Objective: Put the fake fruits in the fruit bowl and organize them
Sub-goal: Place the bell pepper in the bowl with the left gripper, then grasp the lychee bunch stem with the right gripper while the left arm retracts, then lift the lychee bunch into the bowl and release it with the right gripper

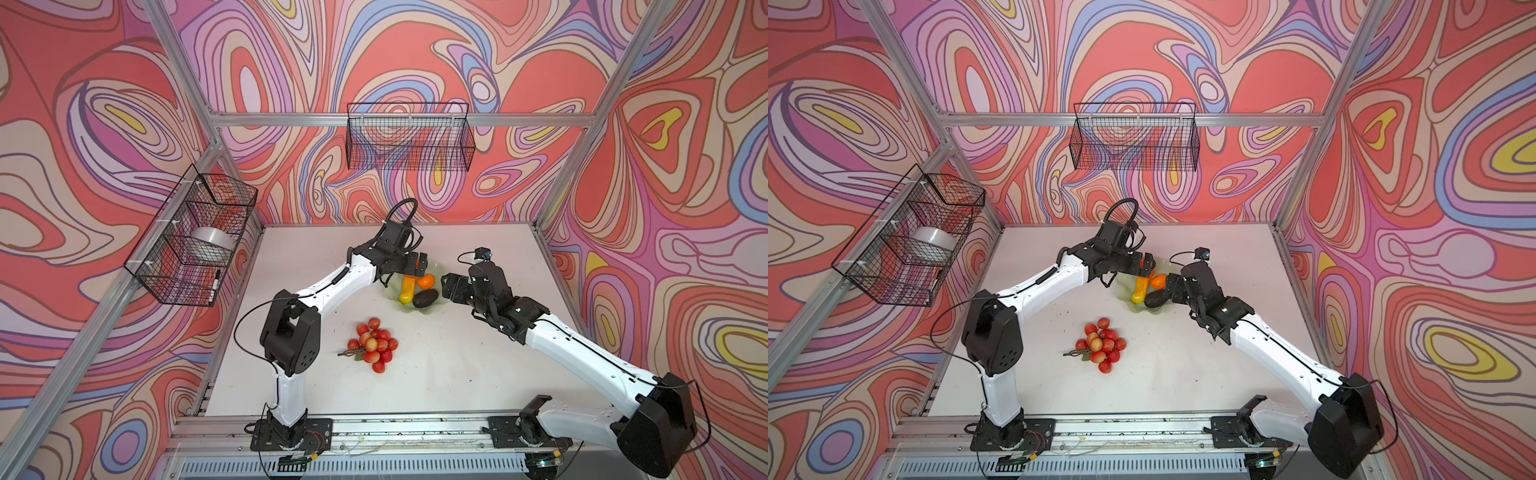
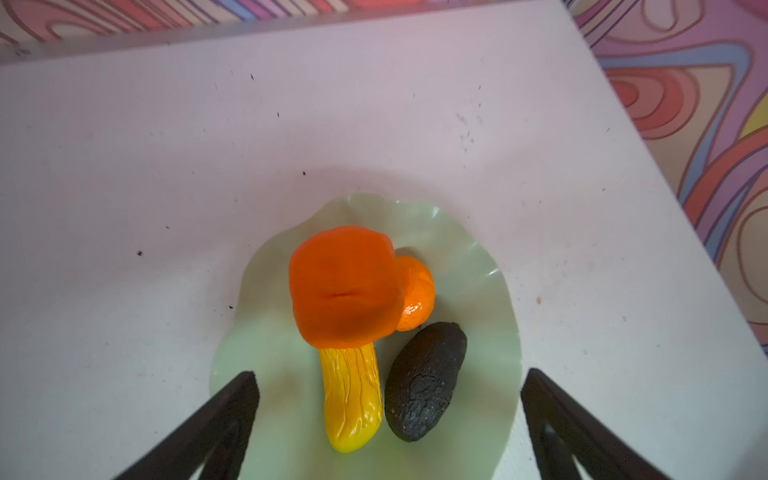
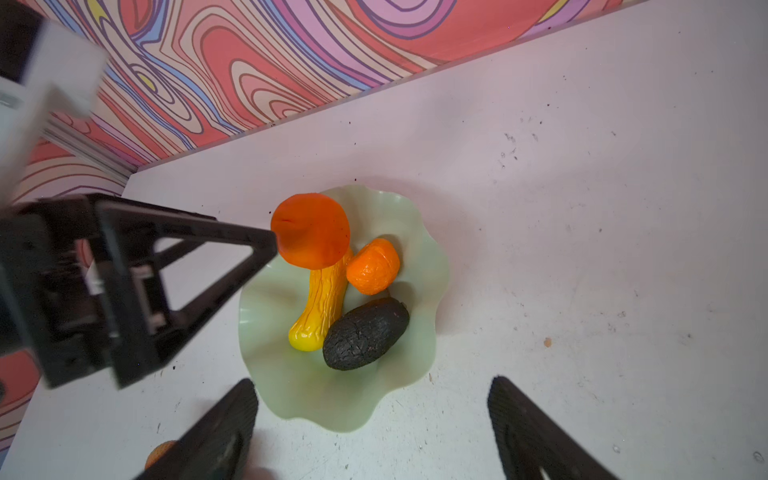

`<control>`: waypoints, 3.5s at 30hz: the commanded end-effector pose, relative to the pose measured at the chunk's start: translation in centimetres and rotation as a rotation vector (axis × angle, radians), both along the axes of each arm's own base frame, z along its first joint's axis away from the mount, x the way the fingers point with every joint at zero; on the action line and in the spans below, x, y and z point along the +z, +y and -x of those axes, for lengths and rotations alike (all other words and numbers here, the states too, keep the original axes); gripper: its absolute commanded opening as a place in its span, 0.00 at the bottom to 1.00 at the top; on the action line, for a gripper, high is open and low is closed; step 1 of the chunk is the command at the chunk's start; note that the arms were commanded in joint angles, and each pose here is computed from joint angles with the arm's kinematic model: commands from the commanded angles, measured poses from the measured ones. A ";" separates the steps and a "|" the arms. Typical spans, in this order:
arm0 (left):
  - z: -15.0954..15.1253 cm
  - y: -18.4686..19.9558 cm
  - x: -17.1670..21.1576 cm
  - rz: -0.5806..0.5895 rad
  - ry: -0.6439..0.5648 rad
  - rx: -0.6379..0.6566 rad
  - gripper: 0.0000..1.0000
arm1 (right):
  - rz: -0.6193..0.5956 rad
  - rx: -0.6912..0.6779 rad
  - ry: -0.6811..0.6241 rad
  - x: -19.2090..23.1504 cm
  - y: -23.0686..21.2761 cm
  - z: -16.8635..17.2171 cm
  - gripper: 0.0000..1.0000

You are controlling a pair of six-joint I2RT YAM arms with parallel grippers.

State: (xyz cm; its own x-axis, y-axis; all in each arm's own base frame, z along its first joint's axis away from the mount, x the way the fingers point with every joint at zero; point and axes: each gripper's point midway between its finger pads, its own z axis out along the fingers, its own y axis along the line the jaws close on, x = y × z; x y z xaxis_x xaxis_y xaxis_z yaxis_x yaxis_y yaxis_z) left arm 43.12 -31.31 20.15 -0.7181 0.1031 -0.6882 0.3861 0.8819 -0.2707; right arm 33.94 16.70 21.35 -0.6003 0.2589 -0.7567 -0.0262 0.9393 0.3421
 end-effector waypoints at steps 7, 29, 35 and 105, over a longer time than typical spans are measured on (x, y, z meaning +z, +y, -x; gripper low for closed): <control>1.7 10.0 9.5 0.043 -0.287 0.262 1.00 | 0.096 0.240 0.058 -0.7 5.3 -0.1 0.85; 12.6 29.4 -1.5 0.131 -0.078 0.815 1.00 | 0.281 0.940 0.150 -8.1 22.8 14.3 0.90; 13.0 31.0 -3.2 0.122 -0.011 0.878 1.00 | 0.460 1.049 0.047 -7.9 24.5 15.8 0.87; 11.2 32.6 -0.3 0.419 -0.126 0.842 1.00 | 0.511 0.445 0.072 -1.4 12.3 -8.1 0.00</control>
State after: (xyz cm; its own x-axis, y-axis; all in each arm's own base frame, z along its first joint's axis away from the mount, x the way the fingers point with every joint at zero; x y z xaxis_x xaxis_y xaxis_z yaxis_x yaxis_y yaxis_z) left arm 31.60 0.92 17.81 -0.4071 -0.6987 -0.5883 -0.3161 0.7121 -0.6269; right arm 40.82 27.85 21.25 -0.6359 -0.3981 -0.6611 -0.4225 0.8965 -0.1334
